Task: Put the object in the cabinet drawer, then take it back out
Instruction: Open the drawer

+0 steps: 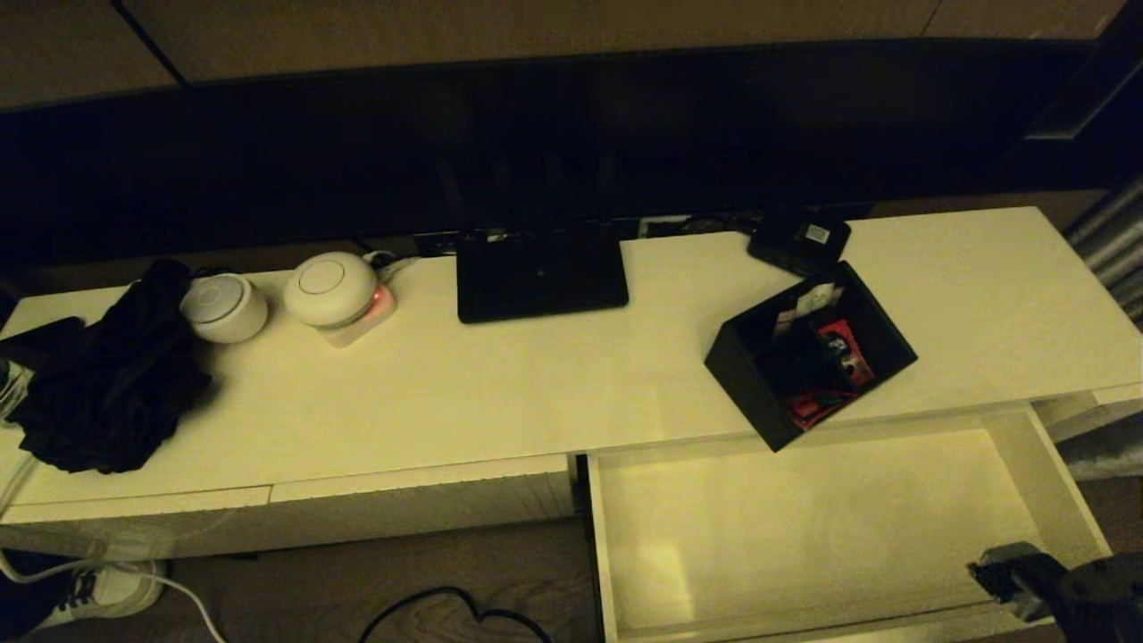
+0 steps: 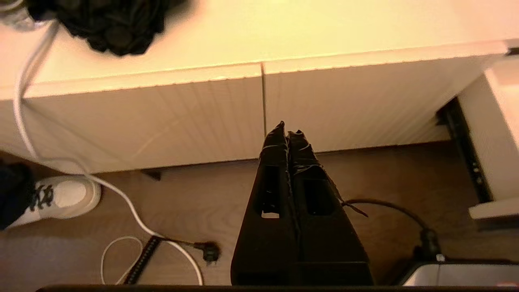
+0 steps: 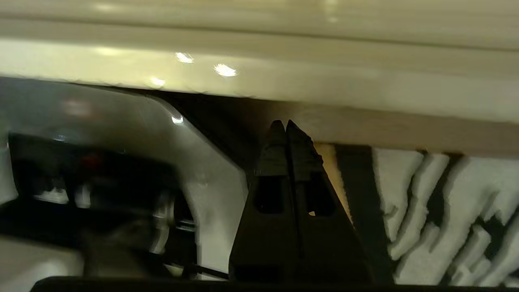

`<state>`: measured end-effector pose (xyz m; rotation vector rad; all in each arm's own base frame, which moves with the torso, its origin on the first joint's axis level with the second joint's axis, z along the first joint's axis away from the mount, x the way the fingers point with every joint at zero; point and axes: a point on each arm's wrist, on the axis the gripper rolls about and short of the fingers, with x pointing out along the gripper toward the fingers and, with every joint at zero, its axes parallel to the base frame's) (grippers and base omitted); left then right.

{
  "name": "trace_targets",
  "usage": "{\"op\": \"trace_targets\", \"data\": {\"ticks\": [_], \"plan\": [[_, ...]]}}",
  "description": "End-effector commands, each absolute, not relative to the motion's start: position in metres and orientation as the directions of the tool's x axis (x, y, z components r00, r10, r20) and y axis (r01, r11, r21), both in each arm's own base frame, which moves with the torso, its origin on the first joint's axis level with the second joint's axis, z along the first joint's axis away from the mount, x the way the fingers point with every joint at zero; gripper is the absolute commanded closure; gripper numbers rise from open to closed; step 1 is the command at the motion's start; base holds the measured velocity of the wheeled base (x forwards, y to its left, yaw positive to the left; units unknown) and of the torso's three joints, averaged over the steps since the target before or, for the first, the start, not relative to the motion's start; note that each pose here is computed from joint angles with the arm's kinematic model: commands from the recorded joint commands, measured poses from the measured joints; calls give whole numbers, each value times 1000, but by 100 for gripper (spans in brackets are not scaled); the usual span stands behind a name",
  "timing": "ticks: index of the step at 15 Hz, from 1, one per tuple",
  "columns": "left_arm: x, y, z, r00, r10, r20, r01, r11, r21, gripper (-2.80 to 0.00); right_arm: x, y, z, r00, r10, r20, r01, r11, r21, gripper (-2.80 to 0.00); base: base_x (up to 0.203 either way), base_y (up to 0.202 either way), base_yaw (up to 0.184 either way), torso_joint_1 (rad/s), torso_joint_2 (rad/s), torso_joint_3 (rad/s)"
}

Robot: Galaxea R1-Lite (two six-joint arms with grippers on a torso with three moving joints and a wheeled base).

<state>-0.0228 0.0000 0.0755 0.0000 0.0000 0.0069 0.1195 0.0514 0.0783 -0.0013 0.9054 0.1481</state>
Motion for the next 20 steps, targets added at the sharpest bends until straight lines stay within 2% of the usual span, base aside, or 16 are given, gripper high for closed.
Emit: {"op": "trace_targets", "data": {"ticks": [1,6,15,18,20], "plan": [[-23,0,75,1000,5,-3,-5,1000,0,0,120,51,92,675,144,-724,-127,989,79,0,0,0,0,0,0,0],[-23,0,75,1000,6,-3,-6,1000,0,0,124,50,123,752,148,-642,-114,989,93,0,0,0,0,0,0,0],[-23,0,75,1000,6,-3,-6,1000,0,0,172,65,159,704,104,-703,-91,994,56,0,0,0,0,0,0,0],[-23,0,75,1000,6,-3,-6,1000,0,0,177,67,185,772,119,-624,-117,992,43,0,0,0,0,0,0,0],[-23,0,75,1000,6,-3,-6,1000,0,0,171,63,205,833,86,-547,-140,989,-57,0,0,0,0,0,0,0]]}}
